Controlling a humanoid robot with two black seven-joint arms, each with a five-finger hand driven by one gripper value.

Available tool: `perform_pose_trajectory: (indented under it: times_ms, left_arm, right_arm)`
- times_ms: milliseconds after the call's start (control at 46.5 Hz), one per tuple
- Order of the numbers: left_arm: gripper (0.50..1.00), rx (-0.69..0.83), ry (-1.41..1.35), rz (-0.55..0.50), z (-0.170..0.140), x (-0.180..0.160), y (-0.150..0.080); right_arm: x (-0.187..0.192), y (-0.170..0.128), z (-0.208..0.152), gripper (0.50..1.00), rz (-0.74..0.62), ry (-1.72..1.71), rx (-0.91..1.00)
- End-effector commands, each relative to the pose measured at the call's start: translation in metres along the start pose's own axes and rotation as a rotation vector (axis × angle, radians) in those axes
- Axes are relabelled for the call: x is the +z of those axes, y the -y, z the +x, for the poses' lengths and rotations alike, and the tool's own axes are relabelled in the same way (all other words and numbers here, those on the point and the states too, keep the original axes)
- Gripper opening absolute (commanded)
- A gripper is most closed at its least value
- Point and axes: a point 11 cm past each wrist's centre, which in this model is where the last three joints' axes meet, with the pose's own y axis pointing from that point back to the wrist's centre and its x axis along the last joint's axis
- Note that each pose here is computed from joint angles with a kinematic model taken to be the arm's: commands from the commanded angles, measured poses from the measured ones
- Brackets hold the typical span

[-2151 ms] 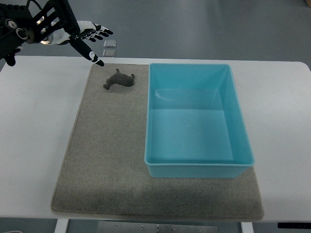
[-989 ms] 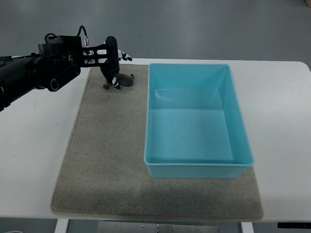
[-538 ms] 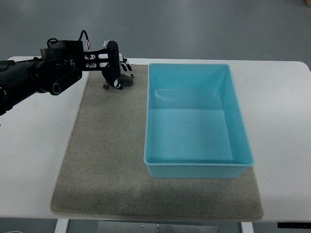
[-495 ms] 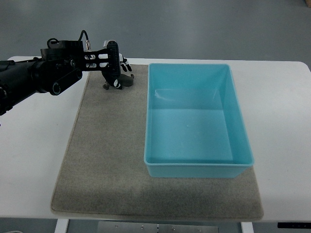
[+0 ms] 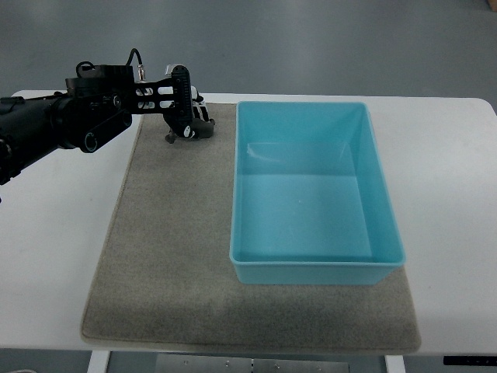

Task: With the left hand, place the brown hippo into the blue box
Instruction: 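Lift the hippo with the left hand and carry it toward the blue box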

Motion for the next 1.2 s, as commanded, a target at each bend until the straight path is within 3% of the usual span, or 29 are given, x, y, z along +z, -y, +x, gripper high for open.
perform_pose_trajectory:
  times_ms: [0,215,989,1183]
  left_arm:
    - [0.6,0.0,0.001,-0.001,0.001,0.0,0.0]
    - [0.5,-0.001,0.015,0.0,0.001,0.001,0.0]
    - [0.5,0.031,-0.025,-0.012,0.015,-0.003,-0.007]
    - [0.5,0.082,-0.04,-0.031,0.047,-0.005,-0.023]
  right_arm:
    - [0.0,0.0,0.0,0.936,0.001,0.0,0.0]
    - [0.0,0.0,0.0,0.936,0.001,0.0,0.0]
    - [0.0,0.0,0.0,0.936,0.001,0.0,0.0]
    - [0.0,0.0,0.0,0.936,0.0,0.0,0.0]
